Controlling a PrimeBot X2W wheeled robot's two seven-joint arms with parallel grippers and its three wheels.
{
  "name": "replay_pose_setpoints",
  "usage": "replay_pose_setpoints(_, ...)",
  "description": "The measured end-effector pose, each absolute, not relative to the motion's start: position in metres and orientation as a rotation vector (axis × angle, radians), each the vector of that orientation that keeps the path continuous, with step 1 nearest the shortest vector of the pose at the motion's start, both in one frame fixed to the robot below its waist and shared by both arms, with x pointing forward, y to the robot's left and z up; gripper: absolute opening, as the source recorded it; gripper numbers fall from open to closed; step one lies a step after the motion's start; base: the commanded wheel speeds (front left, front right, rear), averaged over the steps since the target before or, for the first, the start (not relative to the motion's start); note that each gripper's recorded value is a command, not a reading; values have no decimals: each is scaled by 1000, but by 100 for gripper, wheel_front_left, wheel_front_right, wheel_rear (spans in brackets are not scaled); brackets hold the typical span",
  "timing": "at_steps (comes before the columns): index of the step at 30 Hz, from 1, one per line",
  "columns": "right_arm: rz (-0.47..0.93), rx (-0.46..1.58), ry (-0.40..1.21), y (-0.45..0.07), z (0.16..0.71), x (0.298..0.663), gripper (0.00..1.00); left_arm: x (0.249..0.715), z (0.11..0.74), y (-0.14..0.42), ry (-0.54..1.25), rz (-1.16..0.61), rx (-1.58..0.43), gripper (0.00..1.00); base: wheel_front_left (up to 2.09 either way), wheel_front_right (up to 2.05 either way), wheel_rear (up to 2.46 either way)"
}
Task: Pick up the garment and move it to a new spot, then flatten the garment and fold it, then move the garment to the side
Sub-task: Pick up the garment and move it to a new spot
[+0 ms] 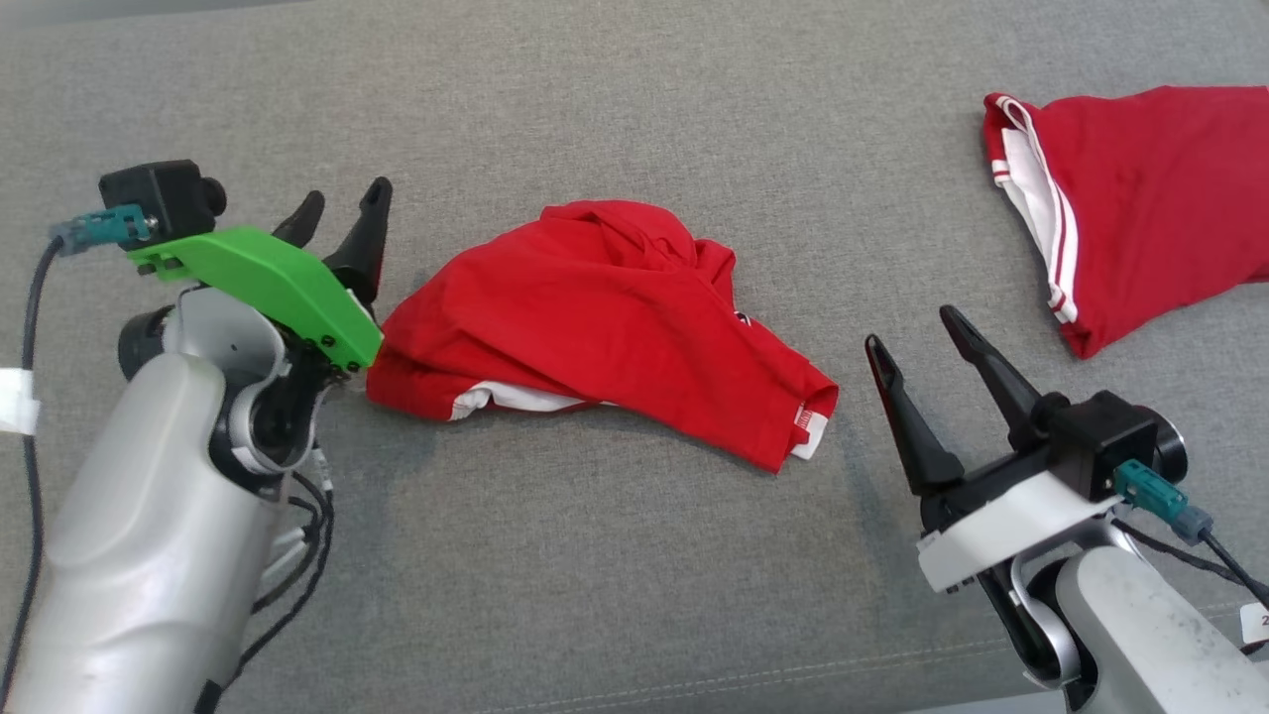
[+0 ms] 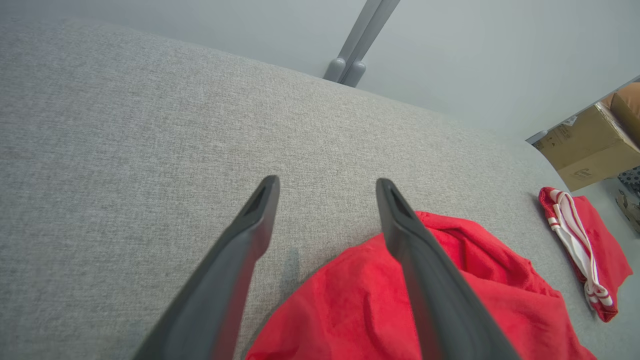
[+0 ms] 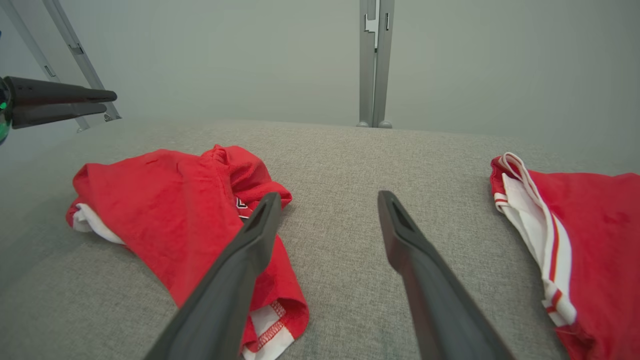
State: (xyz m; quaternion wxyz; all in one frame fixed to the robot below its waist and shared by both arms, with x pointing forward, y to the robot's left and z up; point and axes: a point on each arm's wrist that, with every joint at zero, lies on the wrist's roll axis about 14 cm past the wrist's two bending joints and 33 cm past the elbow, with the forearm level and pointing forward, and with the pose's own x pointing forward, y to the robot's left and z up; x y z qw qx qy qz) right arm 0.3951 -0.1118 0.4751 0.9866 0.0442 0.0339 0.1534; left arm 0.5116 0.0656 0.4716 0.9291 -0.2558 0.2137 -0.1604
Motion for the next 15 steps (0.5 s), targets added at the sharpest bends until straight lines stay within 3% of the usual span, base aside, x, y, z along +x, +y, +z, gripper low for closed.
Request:
replay_pose_setpoints(6,382,85,145,-96,455,369,100,474,469,40,418,-310,-725,100,0,0,0)
replay_pose_setpoints(15,476,67,253,-75,427,347,100,436,439,66,442,-199,-747,100,0,0,0)
